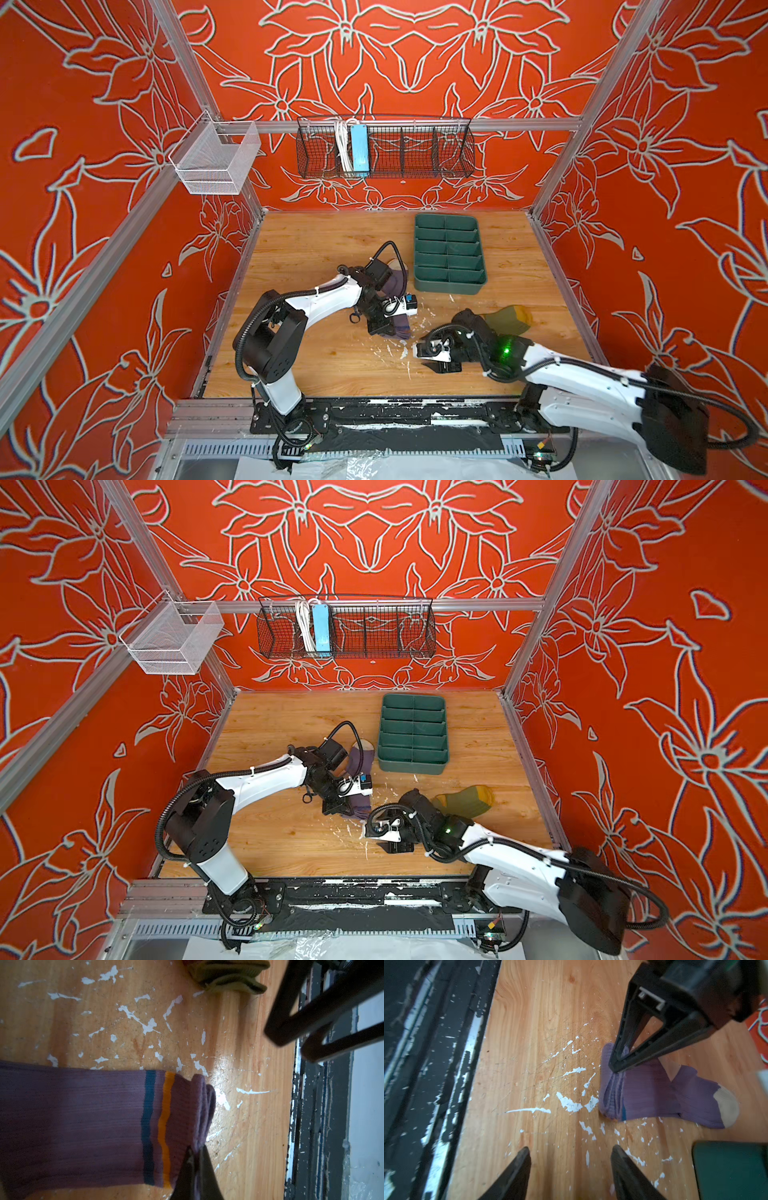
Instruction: Roll the socks
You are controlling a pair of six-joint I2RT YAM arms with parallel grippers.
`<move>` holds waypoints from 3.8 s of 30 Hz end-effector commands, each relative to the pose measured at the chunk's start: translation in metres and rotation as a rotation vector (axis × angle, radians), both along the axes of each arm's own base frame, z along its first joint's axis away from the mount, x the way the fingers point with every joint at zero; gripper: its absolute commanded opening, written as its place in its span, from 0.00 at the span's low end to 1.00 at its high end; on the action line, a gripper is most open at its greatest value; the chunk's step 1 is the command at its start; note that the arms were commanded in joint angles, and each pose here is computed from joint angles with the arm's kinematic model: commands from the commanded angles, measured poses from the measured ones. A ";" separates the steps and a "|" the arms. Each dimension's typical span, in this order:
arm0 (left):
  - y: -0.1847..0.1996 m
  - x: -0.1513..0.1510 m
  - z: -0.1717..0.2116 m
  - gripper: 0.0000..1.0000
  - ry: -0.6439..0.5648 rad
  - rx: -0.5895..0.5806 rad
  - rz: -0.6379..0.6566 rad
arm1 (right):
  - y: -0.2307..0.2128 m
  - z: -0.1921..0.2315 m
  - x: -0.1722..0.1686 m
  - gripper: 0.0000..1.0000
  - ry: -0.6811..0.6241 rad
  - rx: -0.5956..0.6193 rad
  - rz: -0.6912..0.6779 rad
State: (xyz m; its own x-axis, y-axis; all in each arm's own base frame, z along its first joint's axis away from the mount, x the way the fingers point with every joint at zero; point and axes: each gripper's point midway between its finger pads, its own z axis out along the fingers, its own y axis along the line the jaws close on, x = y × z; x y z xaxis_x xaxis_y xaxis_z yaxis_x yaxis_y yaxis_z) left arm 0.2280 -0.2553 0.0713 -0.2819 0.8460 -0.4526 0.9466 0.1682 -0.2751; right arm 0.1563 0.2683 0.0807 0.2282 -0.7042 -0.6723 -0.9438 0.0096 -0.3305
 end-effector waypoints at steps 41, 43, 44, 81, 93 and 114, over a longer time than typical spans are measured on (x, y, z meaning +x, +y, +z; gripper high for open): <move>0.039 0.064 0.092 0.75 -0.714 -0.187 0.415 | 0.039 -0.044 0.018 0.00 0.075 -0.091 0.037; 0.060 0.066 0.119 0.76 -0.848 -0.196 0.499 | 0.039 -0.044 0.014 0.00 0.129 -0.120 0.064; 0.073 0.064 0.137 0.76 -0.927 -0.210 0.540 | 0.039 -0.045 0.012 0.00 0.159 -0.138 0.069; 0.014 -0.094 0.033 0.73 -1.084 -0.065 -0.570 | 0.049 -0.053 0.028 0.00 0.738 -0.289 0.060; -0.005 -0.039 -0.009 0.64 -1.016 0.113 -0.235 | 0.051 -0.051 0.028 0.00 0.754 -0.267 0.067; 0.008 -0.023 -0.046 0.09 -0.898 0.279 -0.191 | 0.048 -0.046 0.029 0.00 0.772 -0.233 0.042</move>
State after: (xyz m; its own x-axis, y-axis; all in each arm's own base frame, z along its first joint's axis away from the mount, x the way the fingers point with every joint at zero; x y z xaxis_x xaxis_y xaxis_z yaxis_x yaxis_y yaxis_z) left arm 0.2098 -0.2502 0.0291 0.2278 0.9484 -0.2203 0.7752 -0.0398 0.6305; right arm 0.1886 0.3175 0.0304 -0.1873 -0.8591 -0.4763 -0.9178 -0.0197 0.3965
